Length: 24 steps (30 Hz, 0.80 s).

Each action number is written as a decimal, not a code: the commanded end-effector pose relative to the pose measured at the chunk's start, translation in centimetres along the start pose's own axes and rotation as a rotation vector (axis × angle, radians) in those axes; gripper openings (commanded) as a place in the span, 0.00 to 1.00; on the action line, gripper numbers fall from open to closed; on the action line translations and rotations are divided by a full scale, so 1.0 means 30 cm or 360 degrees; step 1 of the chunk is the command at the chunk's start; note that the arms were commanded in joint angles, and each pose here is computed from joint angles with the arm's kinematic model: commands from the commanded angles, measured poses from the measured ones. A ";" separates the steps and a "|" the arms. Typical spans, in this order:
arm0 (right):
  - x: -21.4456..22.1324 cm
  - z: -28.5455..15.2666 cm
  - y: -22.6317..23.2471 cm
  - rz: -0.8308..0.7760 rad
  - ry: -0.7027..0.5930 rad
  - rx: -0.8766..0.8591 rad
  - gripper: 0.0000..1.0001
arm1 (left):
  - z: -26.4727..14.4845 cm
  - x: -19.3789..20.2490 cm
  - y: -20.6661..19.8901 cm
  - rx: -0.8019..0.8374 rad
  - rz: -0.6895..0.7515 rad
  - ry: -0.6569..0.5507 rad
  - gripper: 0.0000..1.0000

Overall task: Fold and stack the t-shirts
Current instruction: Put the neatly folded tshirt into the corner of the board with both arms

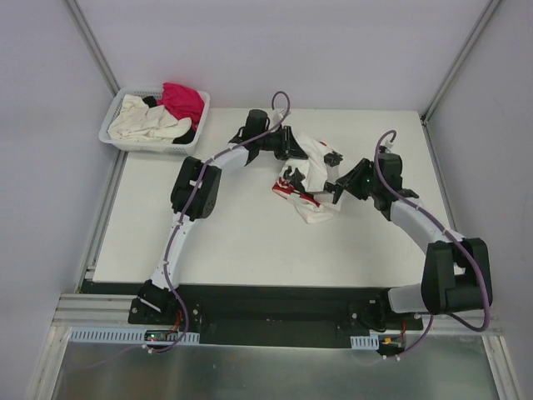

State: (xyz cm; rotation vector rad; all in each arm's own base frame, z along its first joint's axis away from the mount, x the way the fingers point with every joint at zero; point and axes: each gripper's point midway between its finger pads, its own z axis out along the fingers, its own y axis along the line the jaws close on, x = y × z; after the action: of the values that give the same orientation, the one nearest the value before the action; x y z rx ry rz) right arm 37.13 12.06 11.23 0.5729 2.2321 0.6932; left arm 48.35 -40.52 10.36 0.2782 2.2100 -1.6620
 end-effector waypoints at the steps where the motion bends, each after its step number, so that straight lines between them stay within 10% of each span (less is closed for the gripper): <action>1: -0.052 -0.095 -0.006 -0.0047 -0.0104 0.0017 0.32 | -0.040 -0.092 -0.022 0.0049 0.0106 -0.0102 0.19; 10: -0.143 -0.190 0.062 -0.0044 -0.0225 -0.0055 0.34 | -0.056 -0.109 -0.042 0.0076 0.0140 -0.0113 0.99; 18: -0.066 -0.219 0.057 -0.0083 -0.0164 -0.0066 0.36 | -0.134 -0.078 -0.125 0.0102 0.0160 -0.0123 0.99; 24: 0.023 -0.164 -0.056 -0.0124 -0.0109 0.0025 0.58 | -0.242 -0.002 -0.142 0.0073 0.0165 -0.0160 0.99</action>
State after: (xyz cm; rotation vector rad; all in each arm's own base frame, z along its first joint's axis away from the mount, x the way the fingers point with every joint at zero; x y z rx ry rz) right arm 33.17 10.04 14.70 0.5315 2.1600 0.6519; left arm 46.38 -36.56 9.72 0.1959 2.2382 -1.6417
